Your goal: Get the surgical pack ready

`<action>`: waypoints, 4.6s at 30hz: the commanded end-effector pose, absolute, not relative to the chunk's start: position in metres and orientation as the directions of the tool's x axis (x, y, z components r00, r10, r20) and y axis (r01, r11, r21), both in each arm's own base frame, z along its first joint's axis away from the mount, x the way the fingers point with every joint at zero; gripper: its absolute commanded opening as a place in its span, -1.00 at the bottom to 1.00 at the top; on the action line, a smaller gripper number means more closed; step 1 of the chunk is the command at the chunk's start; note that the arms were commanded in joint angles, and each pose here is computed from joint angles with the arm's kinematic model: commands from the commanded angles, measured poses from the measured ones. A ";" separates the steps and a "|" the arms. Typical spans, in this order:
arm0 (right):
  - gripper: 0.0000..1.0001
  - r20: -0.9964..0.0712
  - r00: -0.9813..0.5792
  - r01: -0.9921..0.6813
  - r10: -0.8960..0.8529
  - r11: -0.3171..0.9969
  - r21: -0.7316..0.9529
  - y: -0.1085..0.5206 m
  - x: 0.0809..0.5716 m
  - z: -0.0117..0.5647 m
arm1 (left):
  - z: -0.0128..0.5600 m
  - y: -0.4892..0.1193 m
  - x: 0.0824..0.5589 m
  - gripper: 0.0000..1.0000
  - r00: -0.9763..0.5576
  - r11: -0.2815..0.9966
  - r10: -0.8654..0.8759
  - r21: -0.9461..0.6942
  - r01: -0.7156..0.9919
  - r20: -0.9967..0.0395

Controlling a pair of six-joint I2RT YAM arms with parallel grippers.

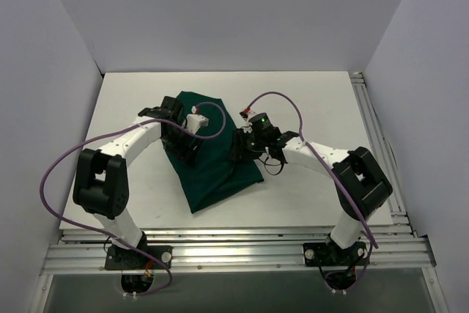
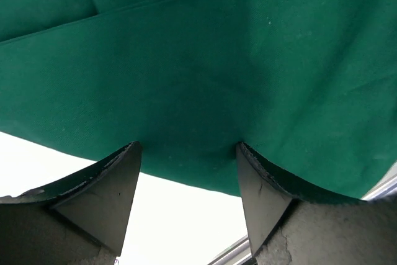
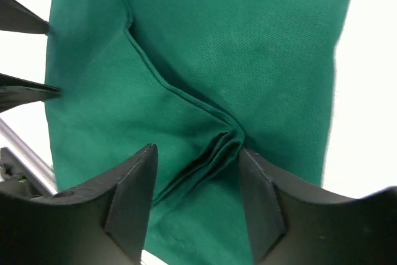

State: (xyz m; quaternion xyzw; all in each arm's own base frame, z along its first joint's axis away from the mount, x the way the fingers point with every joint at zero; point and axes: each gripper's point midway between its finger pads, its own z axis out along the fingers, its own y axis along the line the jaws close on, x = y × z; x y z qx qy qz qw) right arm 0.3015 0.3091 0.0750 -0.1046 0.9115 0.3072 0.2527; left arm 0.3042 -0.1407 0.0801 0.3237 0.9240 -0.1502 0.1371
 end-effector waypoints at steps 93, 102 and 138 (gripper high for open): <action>-1.00 -0.642 -0.767 -0.463 -0.007 0.699 0.546 0.292 0.450 0.049 | 0.035 -0.126 0.390 -0.46 -0.770 0.776 0.492 -0.197 0.599 -0.405; -1.00 -0.583 -0.812 -0.418 0.019 0.678 0.604 0.281 0.453 0.025 | 0.016 -0.122 0.398 -0.46 -0.776 0.772 0.501 -0.208 0.601 -0.383; -0.79 -0.688 -0.686 -0.302 0.235 0.768 0.564 0.274 0.573 0.096 | 0.105 -0.086 0.496 0.20 -0.725 0.880 0.281 -0.133 0.457 -0.629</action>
